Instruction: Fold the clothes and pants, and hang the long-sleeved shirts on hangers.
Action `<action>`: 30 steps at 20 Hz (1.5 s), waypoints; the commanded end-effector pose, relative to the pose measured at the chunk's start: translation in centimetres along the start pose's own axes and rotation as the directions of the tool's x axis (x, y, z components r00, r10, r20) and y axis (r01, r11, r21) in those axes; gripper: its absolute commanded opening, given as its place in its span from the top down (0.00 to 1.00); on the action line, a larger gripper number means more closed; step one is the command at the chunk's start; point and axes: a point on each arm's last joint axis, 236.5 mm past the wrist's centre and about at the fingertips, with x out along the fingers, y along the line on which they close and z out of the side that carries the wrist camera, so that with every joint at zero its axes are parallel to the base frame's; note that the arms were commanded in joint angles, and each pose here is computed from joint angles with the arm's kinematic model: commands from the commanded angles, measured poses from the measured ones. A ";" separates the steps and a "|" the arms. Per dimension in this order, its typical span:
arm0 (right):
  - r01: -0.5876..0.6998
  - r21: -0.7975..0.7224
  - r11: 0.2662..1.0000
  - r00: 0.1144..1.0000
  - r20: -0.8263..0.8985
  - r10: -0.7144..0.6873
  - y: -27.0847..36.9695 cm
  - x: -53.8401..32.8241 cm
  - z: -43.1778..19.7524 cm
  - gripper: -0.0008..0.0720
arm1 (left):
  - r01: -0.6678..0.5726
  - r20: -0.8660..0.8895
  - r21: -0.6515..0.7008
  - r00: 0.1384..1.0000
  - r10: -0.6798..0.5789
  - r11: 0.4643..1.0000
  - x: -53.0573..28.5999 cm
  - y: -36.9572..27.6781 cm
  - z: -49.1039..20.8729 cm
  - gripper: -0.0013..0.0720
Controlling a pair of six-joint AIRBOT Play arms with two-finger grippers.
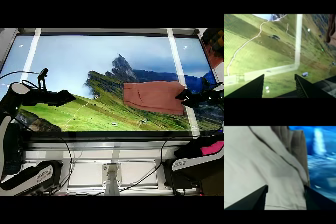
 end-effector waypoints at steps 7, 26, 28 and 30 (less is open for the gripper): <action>-0.067 -0.172 0.983 0.998 0.010 0.069 2.9 -3.5 3.2 0.22 | -0.001 0.001 0.001 1.000 0.001 1.000 0.0 0.0 0.0 0.42; -0.027 -0.209 0.978 0.997 -0.080 0.011 5.7 3.7 2.1 0.44 | 0.021 0.009 -0.011 1.000 -0.021 1.000 0.0 -0.5 0.2 0.42; -0.027 -0.231 0.973 0.997 -0.074 0.010 6.7 4.2 2.1 0.94 | 0.021 0.009 -0.011 1.000 -0.020 1.000 0.0 -0.5 0.2 0.42; -0.036 -0.240 0.970 0.998 -0.058 0.022 7.5 3.8 2.6 0.98 | 0.020 0.009 -0.010 1.000 -0.020 1.000 0.0 -0.5 0.2 0.42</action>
